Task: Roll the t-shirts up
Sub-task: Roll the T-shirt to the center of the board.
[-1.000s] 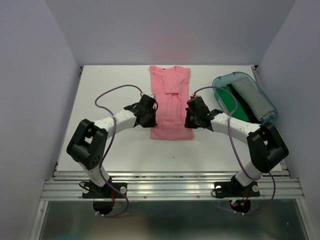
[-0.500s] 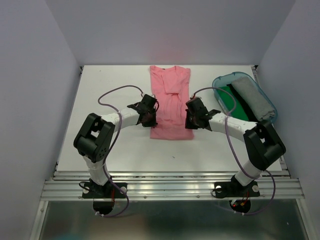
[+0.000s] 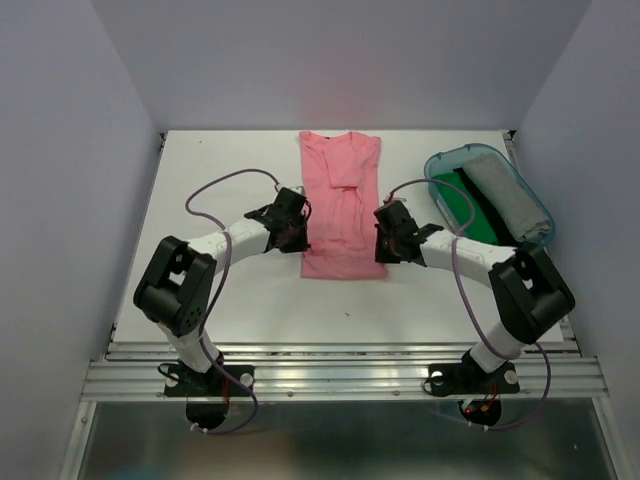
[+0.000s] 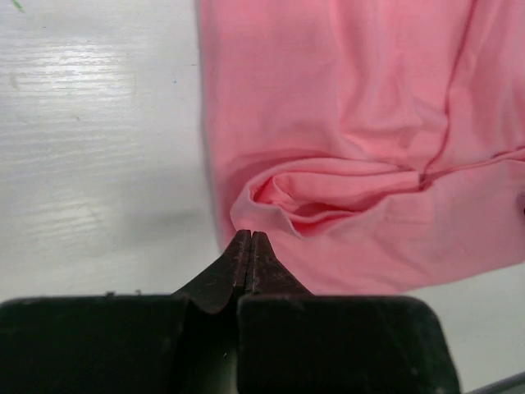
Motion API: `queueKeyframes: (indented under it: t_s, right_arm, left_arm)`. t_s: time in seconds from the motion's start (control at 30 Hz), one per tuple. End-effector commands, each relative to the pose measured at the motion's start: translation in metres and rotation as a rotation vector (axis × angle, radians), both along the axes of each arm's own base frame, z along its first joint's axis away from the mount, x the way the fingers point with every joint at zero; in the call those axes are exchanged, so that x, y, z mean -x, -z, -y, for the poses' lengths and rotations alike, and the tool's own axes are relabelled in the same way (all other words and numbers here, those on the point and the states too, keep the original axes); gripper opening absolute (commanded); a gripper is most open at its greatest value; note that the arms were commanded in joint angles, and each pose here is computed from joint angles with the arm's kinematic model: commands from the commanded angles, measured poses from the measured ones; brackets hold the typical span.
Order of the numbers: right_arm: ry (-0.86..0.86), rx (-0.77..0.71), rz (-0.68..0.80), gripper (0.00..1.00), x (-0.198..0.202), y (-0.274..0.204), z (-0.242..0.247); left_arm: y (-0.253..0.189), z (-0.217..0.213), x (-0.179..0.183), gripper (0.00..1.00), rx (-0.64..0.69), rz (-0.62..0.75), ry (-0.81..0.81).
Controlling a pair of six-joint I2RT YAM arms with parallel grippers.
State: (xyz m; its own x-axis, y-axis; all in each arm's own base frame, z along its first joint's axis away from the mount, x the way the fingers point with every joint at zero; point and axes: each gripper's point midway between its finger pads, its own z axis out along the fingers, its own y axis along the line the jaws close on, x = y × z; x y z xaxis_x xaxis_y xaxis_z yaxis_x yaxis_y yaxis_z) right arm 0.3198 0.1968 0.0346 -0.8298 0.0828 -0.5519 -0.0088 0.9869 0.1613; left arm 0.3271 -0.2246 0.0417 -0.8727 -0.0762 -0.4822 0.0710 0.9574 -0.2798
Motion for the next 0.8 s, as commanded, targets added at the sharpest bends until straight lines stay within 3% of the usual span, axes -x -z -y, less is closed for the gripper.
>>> queueKeyframes:
  t_s: [0.0,0.1,0.17,0.2,0.27,0.3,0.33,0.4,0.47,0.6,0.77]
  right_arm:
    - [0.028,-0.046,0.156,0.01,-0.001,-0.057,0.012]
    - [0.042,-0.050,0.156,0.06,0.011,-0.058,0.021]
    - [0.051,-0.043,0.112,0.18,0.026,-0.047,0.029]
    - [0.053,-0.042,0.095,0.22,0.032,-0.042,0.031]
    - [0.047,-0.052,0.047,0.36,0.046,-0.028,0.033]
    - [0.051,-0.066,0.032,0.43,0.050,-0.025,0.031]
    - [0.049,-0.078,0.020,0.54,0.053,-0.022,0.030]
    - [0.042,-0.110,0.006,0.61,0.056,-0.020,0.025]
    - [0.029,-0.136,0.010,0.66,0.056,-0.021,0.020]
    - [0.019,-0.154,0.003,0.65,0.052,-0.017,0.013]
    - [0.018,-0.157,0.003,0.56,0.047,-0.009,0.008]
  left_arm:
    - [-0.050,-0.001,0.003,0.00,0.086,0.108,-0.015]
    - [-0.055,-0.005,0.016,0.00,0.119,0.106,-0.032]
    - [-0.051,-0.007,0.028,0.10,0.148,0.082,-0.049]
    - [-0.049,-0.007,0.032,0.27,0.161,0.071,-0.053]
    - [-0.050,-0.003,0.037,0.49,0.213,0.069,-0.064]
    - [-0.042,-0.002,0.044,0.65,0.233,0.050,-0.058]
    - [-0.040,-0.001,0.046,0.72,0.247,0.047,-0.062]
    - [-0.034,0.000,0.051,0.80,0.275,0.035,-0.069]
    - [-0.029,-0.001,0.053,0.80,0.277,0.027,-0.077]
    - [-0.015,-0.002,0.054,0.67,0.260,0.007,-0.079]
    - [-0.002,0.000,0.055,0.63,0.255,-0.012,-0.077]
